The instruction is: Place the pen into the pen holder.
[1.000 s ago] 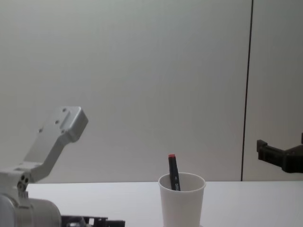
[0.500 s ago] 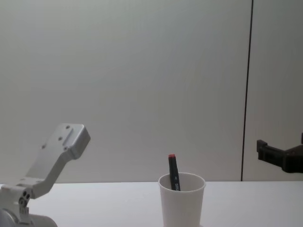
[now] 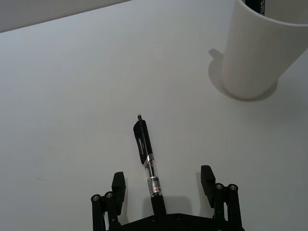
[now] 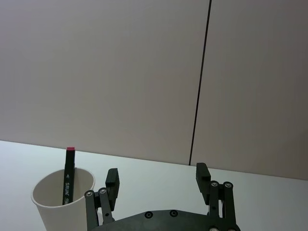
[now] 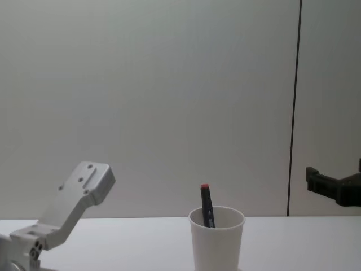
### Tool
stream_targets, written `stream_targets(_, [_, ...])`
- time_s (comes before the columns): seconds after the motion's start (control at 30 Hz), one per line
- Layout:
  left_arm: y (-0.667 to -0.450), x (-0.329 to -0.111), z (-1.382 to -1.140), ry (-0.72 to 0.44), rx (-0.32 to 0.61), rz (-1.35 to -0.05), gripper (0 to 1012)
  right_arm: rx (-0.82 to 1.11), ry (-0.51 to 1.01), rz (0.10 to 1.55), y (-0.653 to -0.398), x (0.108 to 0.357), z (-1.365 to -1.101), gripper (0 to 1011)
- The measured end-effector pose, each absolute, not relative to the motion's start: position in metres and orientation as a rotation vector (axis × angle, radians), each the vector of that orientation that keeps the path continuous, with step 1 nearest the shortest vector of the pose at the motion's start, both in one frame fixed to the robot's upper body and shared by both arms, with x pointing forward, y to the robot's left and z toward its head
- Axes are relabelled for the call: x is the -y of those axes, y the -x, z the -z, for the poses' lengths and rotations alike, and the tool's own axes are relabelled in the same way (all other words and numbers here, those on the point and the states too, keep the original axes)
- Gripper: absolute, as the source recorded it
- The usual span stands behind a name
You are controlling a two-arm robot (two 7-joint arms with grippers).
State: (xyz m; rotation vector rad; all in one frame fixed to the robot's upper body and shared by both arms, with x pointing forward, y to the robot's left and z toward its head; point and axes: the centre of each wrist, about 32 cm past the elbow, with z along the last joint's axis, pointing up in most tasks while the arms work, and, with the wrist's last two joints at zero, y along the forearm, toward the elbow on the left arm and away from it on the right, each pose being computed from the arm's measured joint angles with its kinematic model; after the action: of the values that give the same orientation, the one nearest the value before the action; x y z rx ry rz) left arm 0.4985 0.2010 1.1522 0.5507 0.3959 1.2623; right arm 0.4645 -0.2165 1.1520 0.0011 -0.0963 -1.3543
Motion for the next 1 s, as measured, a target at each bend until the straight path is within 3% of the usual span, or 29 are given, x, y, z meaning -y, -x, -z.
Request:
stream_targets(0.5, [-0.500,-0.201,-1.145,-0.592,-0.398,-1.268,1003,0.096,-0.001,1.354,-0.465,0.216,-1.152,1002])
stream_targets(1.0, [-0.498,-0.204,-1.139,-0.580,-0.402,-1.286,589,0.096,-0.001,1.354,-0.465,0.216,-1.152,1001])
